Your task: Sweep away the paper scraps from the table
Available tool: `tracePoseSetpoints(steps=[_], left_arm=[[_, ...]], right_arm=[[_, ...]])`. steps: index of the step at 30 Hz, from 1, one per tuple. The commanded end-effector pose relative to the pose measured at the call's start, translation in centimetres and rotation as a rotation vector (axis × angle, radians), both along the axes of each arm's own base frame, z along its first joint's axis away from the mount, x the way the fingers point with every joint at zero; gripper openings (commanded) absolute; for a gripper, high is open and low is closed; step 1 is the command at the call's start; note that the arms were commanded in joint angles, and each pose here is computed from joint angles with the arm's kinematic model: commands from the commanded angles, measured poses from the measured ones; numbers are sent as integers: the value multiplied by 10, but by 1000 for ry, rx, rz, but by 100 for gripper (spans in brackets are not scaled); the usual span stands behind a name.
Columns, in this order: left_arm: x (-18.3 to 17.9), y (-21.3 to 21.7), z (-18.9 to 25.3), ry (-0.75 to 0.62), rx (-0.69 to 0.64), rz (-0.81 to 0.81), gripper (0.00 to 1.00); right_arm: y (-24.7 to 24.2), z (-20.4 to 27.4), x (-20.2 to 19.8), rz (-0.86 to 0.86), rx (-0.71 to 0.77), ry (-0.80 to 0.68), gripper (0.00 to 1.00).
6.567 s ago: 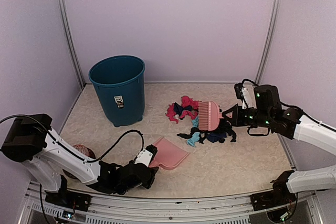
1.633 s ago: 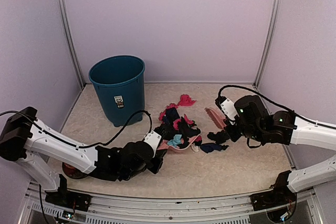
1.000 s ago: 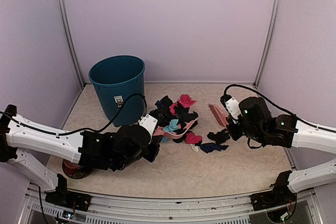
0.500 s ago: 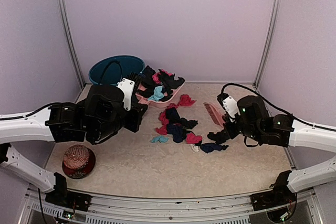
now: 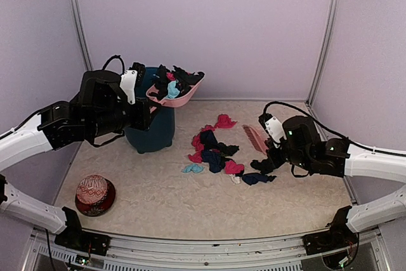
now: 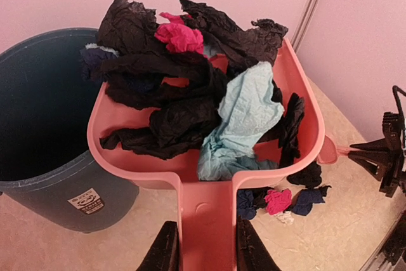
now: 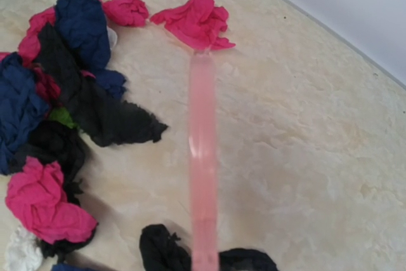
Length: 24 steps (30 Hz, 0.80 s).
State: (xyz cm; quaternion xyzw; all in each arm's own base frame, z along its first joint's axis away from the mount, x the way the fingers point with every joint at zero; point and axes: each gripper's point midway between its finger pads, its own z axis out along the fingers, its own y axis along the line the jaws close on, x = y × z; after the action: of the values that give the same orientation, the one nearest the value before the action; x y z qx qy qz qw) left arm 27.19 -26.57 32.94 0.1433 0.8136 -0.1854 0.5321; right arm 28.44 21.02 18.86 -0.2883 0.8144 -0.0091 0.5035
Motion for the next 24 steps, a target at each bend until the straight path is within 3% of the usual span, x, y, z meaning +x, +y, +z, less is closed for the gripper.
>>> tracePoseSetpoints(steps=[1, 14, 24], left_arm=[[-1, 3, 33, 23, -174, -46, 0], [30, 45, 47, 75, -395, 12, 0], [36, 62, 50, 166, -659, -97, 0]], right_arm=[[6, 5, 5, 2, 38, -15, 0], [9, -1, 7, -1, 39, 5, 0], [10, -5, 9, -6, 37, 13, 0]])
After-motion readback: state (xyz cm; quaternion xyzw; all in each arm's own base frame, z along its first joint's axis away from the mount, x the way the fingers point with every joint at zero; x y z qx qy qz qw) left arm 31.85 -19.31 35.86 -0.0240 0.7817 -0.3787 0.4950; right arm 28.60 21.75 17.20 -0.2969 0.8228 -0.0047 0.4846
